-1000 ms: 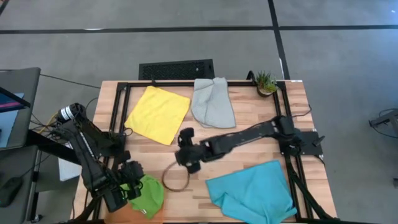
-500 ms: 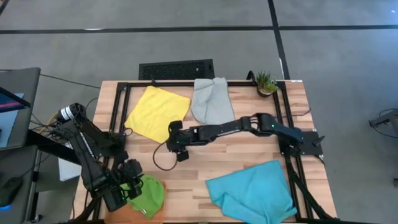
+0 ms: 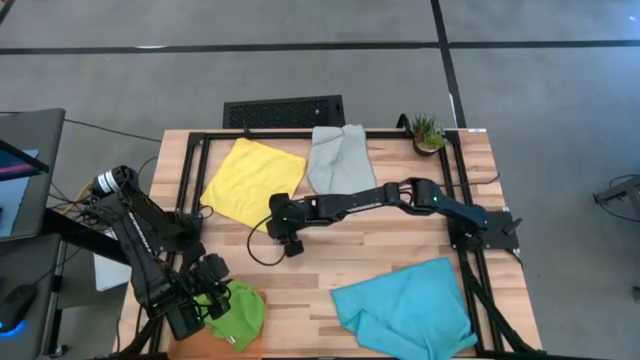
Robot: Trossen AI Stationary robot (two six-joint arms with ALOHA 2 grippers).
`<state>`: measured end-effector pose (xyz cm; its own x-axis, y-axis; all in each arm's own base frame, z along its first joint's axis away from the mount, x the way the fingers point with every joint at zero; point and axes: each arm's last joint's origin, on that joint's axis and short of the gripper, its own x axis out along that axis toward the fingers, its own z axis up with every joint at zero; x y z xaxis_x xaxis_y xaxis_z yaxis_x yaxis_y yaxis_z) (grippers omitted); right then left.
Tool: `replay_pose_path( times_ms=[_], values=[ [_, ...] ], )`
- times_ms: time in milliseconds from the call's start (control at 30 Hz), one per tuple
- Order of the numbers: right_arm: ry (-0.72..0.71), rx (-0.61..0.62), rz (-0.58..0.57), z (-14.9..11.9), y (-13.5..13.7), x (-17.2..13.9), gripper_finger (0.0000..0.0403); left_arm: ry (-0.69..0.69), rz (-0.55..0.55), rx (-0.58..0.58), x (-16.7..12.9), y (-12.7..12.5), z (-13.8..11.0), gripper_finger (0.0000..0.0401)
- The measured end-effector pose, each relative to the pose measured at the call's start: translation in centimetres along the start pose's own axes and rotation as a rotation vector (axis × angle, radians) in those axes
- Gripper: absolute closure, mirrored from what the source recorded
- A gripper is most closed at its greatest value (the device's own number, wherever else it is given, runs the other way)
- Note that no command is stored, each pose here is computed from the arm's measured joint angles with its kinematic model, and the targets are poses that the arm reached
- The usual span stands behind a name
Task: Fold microfiber towels
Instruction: Fold the yellow towel
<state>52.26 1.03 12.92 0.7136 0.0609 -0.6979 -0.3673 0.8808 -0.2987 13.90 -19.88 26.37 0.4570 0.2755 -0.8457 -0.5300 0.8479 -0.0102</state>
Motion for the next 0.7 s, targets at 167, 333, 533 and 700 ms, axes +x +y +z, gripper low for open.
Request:
replay_pose_path(
  times_ms=[167, 333, 533, 700],
  values=[
    [-0.002, -0.010, -0.006, -1.3, -0.1, 1.7, 0.0210, 0.000, 0.004, -0.013, 0.1, 0.0, 0.1, 0.0277],
    [0.017, -0.006, -0.041, -2.1, -0.3, 2.5, 0.0210, 0.002, 0.015, -0.030, 0.3, 0.1, 0.4, 0.0277],
    [0.035, 0.001, -0.043, -2.3, -0.2, 2.6, 0.0219, 0.006, 0.028, -0.036, 0.6, 0.1, 0.9, 0.0277],
    [0.063, 0.066, -0.056, -2.5, -0.1, 2.6, 0.0261, 0.007, 0.036, -0.039, 0.8, 0.1, 1.3, 0.0277]
  ],
)
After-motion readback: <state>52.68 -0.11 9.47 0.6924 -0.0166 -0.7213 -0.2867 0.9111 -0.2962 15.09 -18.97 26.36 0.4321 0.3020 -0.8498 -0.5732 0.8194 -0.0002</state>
